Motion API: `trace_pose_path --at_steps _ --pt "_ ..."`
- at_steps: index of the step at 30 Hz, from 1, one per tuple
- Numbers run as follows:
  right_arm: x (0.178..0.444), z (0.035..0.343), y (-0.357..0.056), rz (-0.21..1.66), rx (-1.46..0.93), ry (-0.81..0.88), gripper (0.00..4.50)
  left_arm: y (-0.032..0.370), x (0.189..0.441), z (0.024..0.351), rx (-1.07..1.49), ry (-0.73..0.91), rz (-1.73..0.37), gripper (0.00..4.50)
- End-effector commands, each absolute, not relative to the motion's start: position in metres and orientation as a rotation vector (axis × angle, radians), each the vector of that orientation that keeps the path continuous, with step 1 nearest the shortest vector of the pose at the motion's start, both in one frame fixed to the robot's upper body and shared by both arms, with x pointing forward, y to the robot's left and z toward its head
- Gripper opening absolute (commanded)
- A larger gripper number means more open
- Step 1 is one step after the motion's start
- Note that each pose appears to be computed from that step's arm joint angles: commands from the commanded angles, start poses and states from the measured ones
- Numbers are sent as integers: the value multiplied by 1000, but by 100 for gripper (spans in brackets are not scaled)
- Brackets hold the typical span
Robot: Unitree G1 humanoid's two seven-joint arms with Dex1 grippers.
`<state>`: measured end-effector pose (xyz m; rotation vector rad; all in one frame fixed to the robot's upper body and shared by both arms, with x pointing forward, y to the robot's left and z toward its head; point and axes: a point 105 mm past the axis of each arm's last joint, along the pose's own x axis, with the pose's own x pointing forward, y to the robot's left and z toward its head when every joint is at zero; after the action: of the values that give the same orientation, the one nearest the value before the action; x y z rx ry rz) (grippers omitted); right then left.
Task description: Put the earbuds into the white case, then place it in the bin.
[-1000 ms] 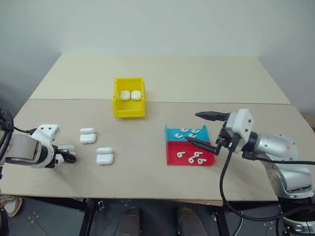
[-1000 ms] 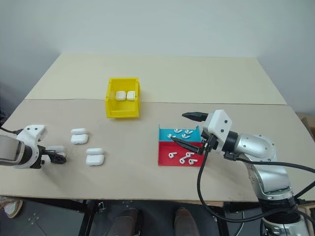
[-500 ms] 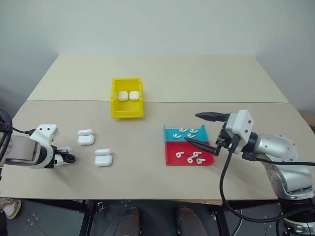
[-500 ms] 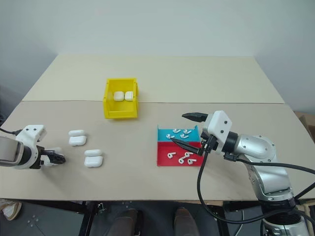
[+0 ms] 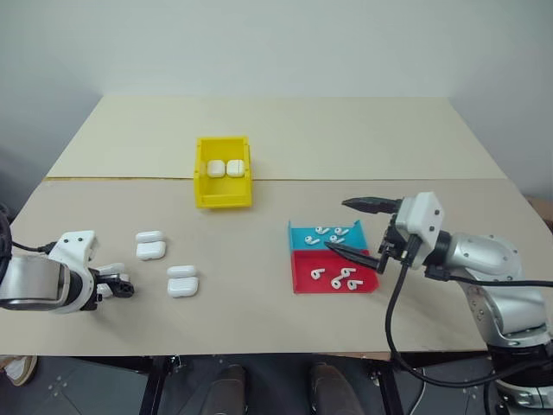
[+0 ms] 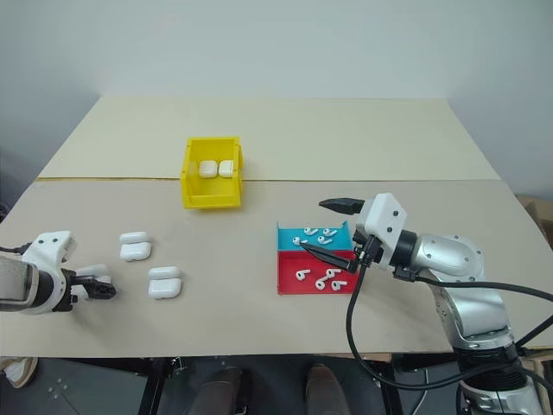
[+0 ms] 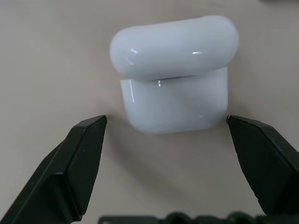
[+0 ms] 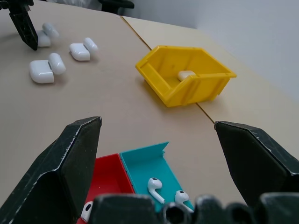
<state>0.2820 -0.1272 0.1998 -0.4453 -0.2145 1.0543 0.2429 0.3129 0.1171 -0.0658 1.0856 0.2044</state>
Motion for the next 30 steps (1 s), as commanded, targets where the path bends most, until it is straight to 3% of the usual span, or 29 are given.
trace_pose_path --at_steps 1,20,30 --pt "278 211 -123 1072 -460 -278 449 309 246 128 -62 1034 221 447" --pt "273 211 -118 1083 -442 -291 449 296 257 119 -157 938 304 447" --pt "270 212 -117 1097 -454 -288 449 300 250 126 -120 935 279 447"
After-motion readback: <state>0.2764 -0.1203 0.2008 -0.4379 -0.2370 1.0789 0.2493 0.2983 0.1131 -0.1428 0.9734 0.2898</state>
